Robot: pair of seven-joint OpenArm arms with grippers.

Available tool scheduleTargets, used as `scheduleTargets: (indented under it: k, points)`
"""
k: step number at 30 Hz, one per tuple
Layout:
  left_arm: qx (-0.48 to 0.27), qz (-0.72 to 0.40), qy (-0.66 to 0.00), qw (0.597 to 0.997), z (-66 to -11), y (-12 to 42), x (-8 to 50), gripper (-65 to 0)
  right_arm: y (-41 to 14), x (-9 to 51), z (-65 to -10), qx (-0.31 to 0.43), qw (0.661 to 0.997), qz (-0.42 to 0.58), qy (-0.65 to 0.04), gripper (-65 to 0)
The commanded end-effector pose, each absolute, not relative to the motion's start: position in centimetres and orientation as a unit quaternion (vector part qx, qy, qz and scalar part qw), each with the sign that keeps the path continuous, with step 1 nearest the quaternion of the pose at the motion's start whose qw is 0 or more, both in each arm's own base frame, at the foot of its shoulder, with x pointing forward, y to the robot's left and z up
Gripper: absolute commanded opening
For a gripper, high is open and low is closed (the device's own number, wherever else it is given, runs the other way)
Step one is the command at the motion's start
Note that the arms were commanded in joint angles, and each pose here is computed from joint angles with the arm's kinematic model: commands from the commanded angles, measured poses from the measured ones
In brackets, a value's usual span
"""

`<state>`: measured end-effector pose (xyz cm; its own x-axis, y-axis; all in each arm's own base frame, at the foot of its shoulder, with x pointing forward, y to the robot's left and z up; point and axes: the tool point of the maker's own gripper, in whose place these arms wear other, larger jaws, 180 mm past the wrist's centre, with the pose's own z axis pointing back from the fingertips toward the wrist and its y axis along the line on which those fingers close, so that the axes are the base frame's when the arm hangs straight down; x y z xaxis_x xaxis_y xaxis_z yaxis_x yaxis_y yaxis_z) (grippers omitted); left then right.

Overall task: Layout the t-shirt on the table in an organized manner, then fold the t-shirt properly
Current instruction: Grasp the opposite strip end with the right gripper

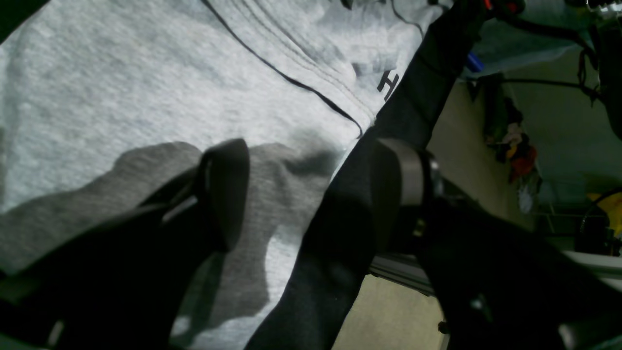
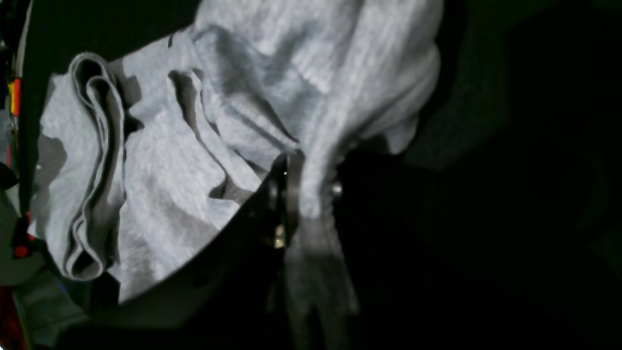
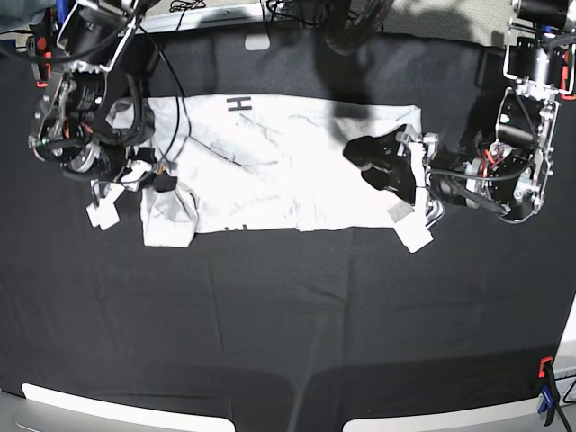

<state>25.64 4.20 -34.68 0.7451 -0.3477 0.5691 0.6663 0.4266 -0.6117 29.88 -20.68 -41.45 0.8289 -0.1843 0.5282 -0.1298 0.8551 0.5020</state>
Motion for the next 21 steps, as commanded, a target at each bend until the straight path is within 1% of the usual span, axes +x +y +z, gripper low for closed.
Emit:
scheduleTargets:
  k: [1,6,10,13,17,21]
  points:
    - [-0.445,-0.311,-0.205,0.814,-33.2,4.1,26.6,-28.2,-21.7,31.8,-39.3,0.262,0.907,-0.006,-0.329,-65.0]
    - [-0.444,-0.311,-0.205,0.815,-33.2,4.1,26.6,-28.2,-24.3,33.3,-37.4,0.232,0.909,0.006,-0.347,-65.0]
    - [-0.444,-0.311,-0.205,0.815,-33.2,4.1,26.6,-28.3,-27.8,33.7,-36.5,0.174,0.923,0.016,-0.344,-65.0]
    - [-0.444,-0.311,-0.205,0.815,-33.2,4.1,26.6,-28.2,-30.9,34.2,-34.9,0.135,0.924,0.001,-0.359,-65.0]
    - [-0.444,-0.311,-0.205,0.815,-33.2,4.1,26.6,-28.2,-33.9,35.0,-32.4,0.123,0.908,-0.04,-0.4,-65.0]
    - [-0.446,-0.311,-0.206,0.814,-33.2,4.0,26.6,-28.2,-33.3,35.0,-32.7,0.135,0.904,-0.049,-0.402,-65.0]
